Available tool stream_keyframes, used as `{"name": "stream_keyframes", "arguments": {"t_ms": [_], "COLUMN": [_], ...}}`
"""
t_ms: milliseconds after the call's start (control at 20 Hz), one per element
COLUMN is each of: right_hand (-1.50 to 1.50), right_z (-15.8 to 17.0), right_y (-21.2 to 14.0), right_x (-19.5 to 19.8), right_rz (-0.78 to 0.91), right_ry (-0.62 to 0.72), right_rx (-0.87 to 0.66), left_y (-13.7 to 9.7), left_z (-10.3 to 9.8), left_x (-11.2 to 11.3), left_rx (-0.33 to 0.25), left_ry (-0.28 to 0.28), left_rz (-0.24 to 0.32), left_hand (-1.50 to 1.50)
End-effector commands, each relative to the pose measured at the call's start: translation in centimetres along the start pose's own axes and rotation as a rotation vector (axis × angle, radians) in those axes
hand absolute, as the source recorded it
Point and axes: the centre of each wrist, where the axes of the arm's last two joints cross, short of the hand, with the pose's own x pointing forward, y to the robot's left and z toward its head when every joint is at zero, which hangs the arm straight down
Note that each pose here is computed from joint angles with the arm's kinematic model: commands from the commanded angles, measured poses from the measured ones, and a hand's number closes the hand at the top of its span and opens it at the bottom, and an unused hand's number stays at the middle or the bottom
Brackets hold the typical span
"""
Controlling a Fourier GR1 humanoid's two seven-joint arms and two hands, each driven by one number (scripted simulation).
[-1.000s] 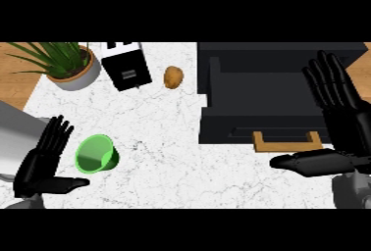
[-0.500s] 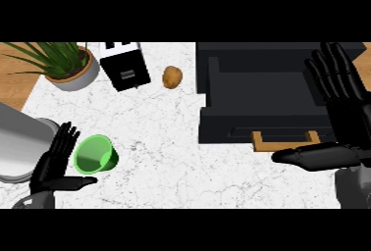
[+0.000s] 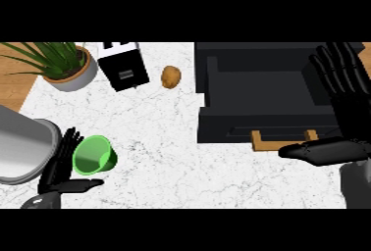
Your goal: Pick up the cup, place it into the drawer and close the drawer
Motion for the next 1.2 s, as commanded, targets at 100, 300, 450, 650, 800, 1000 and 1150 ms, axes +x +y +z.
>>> {"name": "stream_keyframes", "arguments": {"t_ms": [100, 300, 450, 650, 800, 1000, 1150], "right_hand": [-1.50, -1.50, -1.50, -1.50, -1.50, -1.50, -1.50], "right_z": [-0.1, 0.3, 0.9, -0.7, -0.8, 0.2, 0.0], "right_y": [0.2, -0.7, -0.3, -0.2, 0.3, -0.2, -0.8], "right_x": [0.3, 0.7, -0.2, 0.2, 0.0, 0.4, 0.6], "right_rz": [-0.013, 0.015, 0.000, 0.005, 0.006, 0.011, 0.040], "right_ry": [-0.002, 0.001, -0.011, -0.001, 0.019, 0.008, 0.013], "right_rx": [0.011, 0.026, 0.014, 0.015, 0.009, 0.019, 0.018], "left_y": [-2.6, -2.5, -2.7, -2.5, -4.9, -5.1, -5.6], "left_z": [-0.4, -1.9, -1.0, -1.3, -2.3, -2.6, -3.6], "left_x": [-1.1, -0.2, -0.9, -0.6, -0.8, -0.7, 0.0], "left_rx": [-0.030, -0.052, -0.075, -0.086, -0.155, -0.190, -0.092], "left_ry": [-0.073, -0.093, -0.085, -0.105, -0.097, -0.144, -0.299], "left_rz": [0.032, 0.045, 0.062, 0.090, 0.171, 0.244, 0.064], "left_hand": [-1.50, -1.50, -1.50, -1.50, -1.50, 1.50, 1.50]}}
